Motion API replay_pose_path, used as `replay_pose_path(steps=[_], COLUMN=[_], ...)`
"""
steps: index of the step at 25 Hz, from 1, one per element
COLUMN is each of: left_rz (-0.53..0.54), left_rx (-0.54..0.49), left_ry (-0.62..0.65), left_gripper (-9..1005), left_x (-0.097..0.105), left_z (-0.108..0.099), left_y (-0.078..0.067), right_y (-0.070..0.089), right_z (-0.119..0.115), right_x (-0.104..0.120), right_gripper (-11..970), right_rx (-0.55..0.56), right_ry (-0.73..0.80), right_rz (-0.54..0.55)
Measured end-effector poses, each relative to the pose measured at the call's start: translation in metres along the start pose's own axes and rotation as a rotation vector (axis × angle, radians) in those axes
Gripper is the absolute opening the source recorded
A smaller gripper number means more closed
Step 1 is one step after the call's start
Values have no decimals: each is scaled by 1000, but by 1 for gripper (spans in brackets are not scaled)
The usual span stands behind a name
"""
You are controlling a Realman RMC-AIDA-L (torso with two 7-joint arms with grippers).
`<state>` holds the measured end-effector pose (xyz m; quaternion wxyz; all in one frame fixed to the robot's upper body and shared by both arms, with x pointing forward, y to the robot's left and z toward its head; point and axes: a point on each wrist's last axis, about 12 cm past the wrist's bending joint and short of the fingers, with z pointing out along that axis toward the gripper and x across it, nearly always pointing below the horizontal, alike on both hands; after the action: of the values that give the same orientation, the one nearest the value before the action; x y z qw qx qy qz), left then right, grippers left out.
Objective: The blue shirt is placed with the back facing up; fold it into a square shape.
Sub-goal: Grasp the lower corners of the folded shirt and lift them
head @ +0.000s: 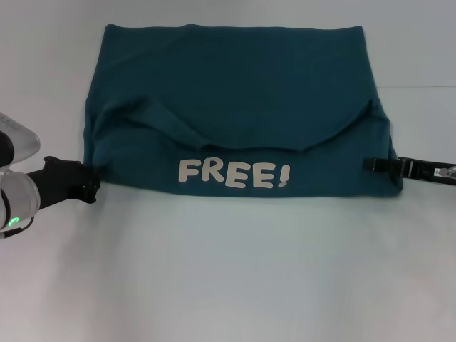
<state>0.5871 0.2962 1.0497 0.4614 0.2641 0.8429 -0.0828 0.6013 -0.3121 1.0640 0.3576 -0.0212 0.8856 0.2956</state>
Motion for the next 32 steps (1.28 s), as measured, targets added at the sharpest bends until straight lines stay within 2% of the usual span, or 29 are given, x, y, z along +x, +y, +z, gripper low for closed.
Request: replay_pose_path(steps=[23, 32], left_rz=[0, -11], left_rx=[1, 4], left_ry=[2, 0], left_gripper=[43, 43], left_x=[1, 0], left_z=[0, 0], left_y=[0, 0], right_y=[-3, -8], right_z=[0, -5], right_x=[12, 14], right_gripper=[548, 140], right_rx=[15, 20], right_ry=[34, 38], right_rz=[9, 12])
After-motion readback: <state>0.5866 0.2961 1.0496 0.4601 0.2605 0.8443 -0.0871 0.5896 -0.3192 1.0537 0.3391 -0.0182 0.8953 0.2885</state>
